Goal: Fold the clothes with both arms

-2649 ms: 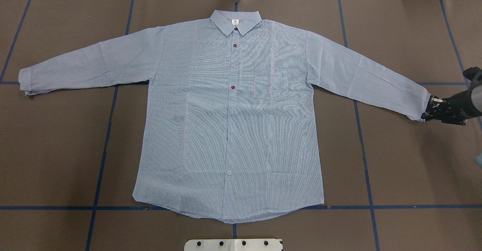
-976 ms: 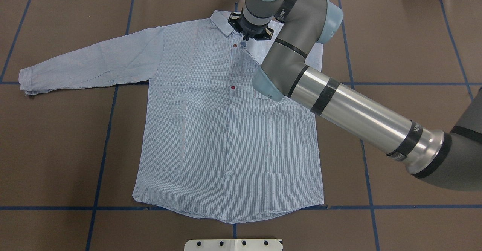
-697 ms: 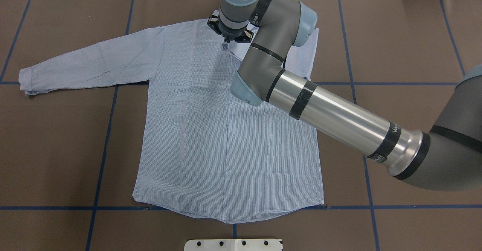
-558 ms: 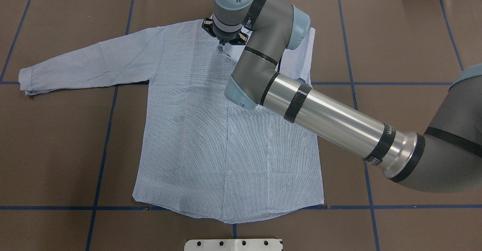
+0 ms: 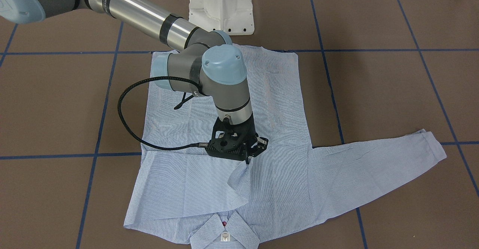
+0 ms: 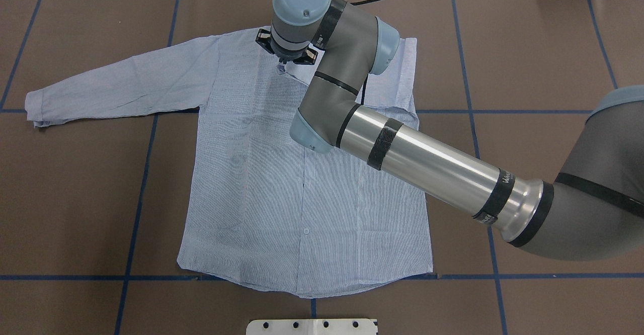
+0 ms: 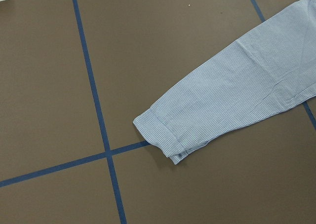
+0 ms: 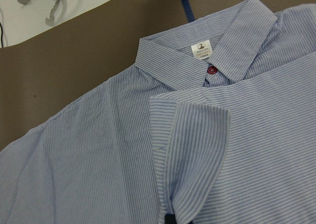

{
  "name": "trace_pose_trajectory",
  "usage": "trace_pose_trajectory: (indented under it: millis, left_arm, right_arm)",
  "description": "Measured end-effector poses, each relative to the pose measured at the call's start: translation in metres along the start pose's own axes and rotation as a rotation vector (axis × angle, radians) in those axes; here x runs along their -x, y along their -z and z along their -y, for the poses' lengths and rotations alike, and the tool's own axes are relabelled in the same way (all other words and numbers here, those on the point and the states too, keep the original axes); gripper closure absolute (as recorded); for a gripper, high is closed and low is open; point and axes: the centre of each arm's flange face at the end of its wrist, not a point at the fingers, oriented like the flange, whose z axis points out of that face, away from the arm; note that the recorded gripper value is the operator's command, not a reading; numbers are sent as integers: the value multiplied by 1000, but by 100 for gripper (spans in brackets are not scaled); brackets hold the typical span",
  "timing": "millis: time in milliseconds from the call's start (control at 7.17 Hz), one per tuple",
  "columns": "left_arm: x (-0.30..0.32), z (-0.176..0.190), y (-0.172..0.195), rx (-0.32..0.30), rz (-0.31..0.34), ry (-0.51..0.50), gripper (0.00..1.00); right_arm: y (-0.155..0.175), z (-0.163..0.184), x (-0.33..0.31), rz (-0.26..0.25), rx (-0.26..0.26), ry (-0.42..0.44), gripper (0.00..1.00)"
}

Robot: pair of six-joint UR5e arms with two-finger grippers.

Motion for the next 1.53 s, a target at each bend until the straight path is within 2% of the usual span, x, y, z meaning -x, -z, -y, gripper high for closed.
trace_pose_trajectory:
  millis: [279, 418, 697, 976, 1255, 1394, 1534]
  left_arm:
    - [-1, 0, 1, -1, 0, -1, 0]
    - [-1, 0, 1, -3, -4, -4, 0]
    - [-7, 5, -2, -20, -19, -22, 0]
    - [-21, 39, -27, -11, -41, 24, 0]
    - [-27, 83, -98, 70, -45, 44, 1]
    - [-20, 106, -135, 101, -21, 83, 2]
    - [-14, 124, -174, 126, -10, 117, 12]
  right_arm:
    - [-1, -8, 6, 8, -6, 8, 12]
    - [0, -10, 8, 11, -9, 11, 1]
    - [9, -15, 22, 31, -9, -5, 1]
    - [30, -18, 27, 43, 0, -90, 1]
    - [70, -20, -14, -10, 32, -135, 1]
    - [103, -8, -57, -14, 65, -158, 1]
    - [132, 7, -109, -18, 97, -182, 0]
